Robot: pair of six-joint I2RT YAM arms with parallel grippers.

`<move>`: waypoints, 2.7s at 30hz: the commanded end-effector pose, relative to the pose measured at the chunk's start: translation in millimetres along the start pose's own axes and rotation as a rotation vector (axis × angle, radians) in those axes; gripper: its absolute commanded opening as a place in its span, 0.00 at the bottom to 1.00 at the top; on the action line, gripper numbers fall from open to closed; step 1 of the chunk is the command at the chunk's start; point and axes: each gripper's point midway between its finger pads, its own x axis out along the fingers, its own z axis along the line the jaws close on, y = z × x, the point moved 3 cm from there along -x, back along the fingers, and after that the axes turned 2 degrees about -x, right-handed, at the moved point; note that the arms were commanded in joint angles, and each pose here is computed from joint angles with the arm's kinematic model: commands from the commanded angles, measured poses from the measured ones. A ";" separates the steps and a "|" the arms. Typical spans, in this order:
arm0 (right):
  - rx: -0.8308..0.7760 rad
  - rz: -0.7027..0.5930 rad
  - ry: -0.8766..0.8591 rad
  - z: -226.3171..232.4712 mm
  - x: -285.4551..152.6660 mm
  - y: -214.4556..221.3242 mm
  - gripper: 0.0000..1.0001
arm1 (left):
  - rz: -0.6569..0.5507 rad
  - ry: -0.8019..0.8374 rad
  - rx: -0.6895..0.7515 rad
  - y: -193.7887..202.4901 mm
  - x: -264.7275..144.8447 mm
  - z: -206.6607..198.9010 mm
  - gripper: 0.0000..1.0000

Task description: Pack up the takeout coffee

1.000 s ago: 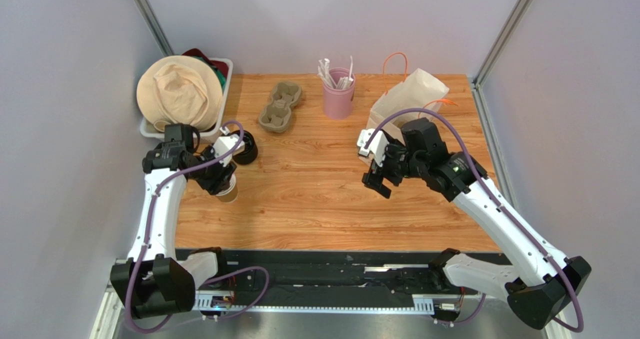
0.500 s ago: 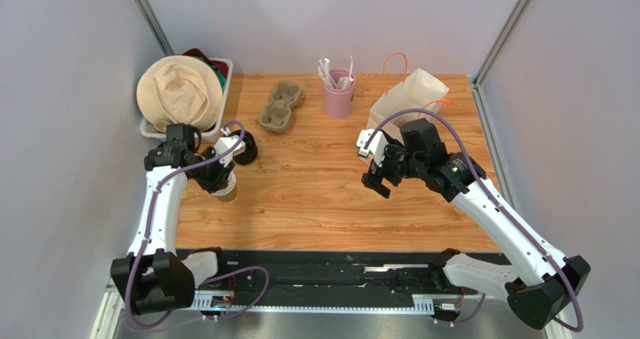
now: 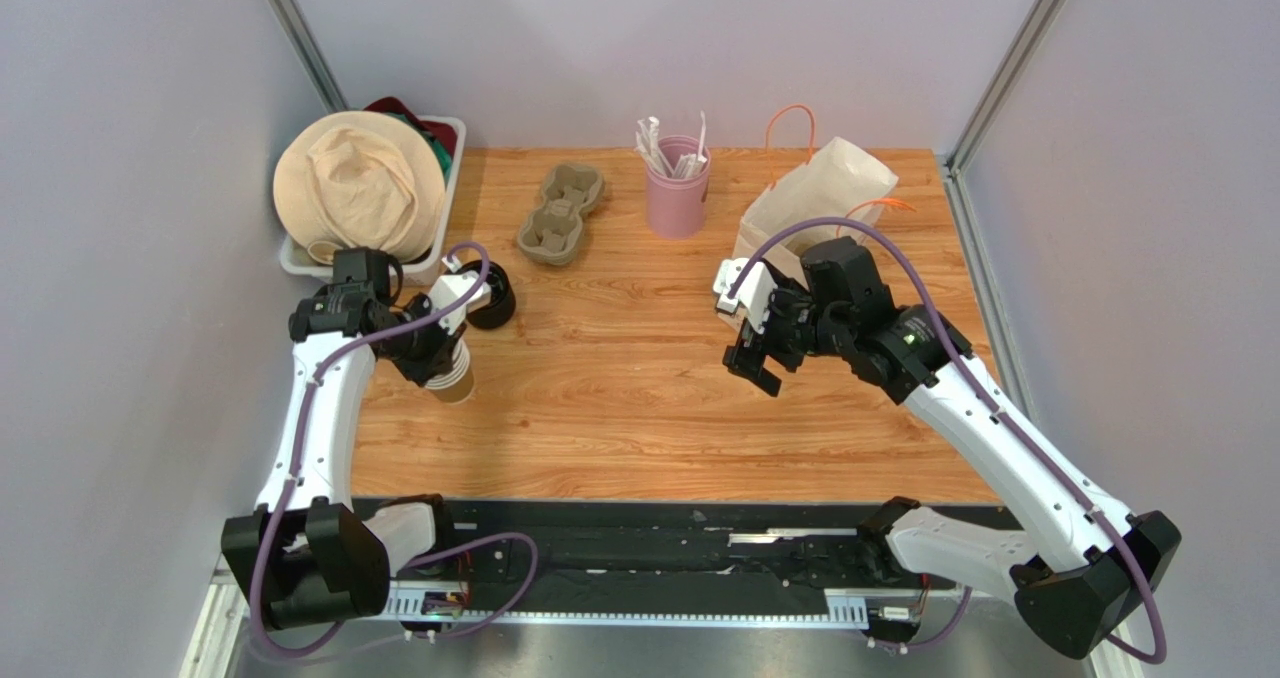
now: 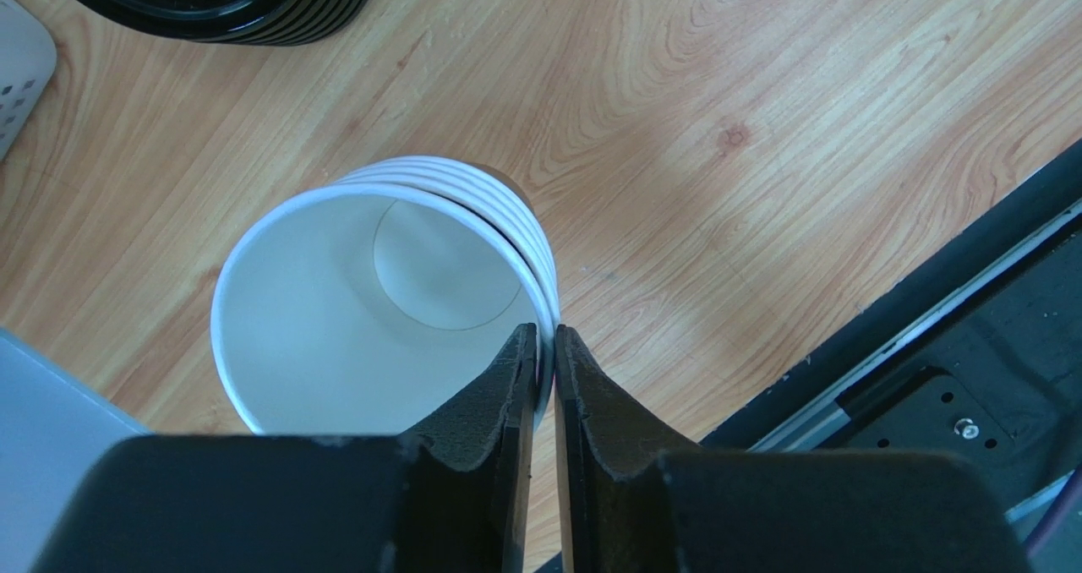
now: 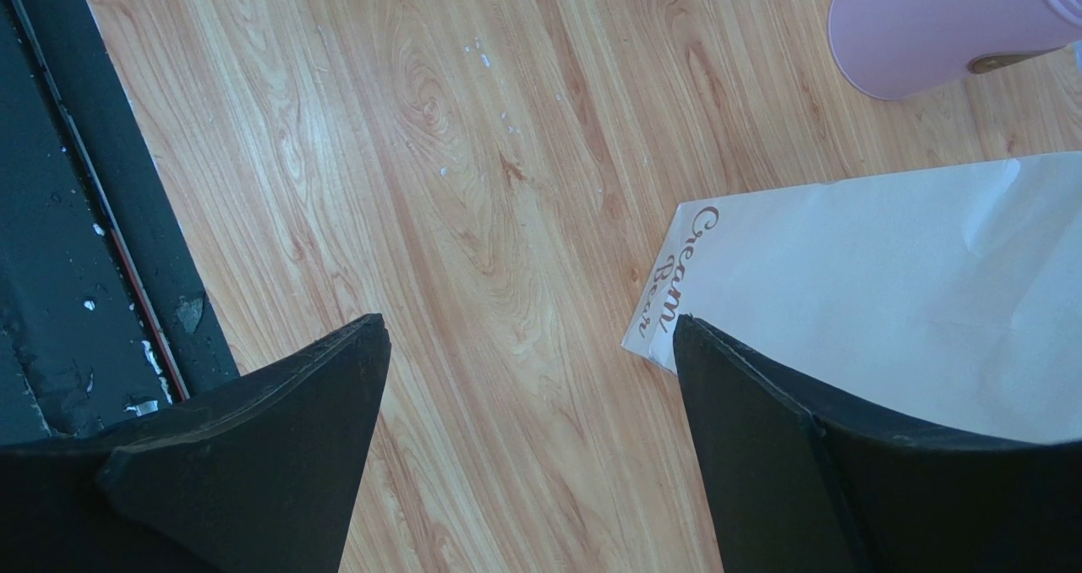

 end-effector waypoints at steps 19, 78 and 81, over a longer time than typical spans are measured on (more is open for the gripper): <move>-0.012 -0.034 0.042 -6.0 0.6 -6.7 0.89 | -0.130 -0.119 0.046 -33.9 -35.4 8.6 0.00; 0.240 -0.167 0.661 -100.3 -121.7 -3.3 0.95 | -0.150 0.404 0.630 -181.9 121.0 -220.8 0.00; 0.240 -0.168 0.671 -99.6 -123.3 -1.8 0.95 | -0.122 0.420 0.645 -175.7 130.9 -229.8 0.00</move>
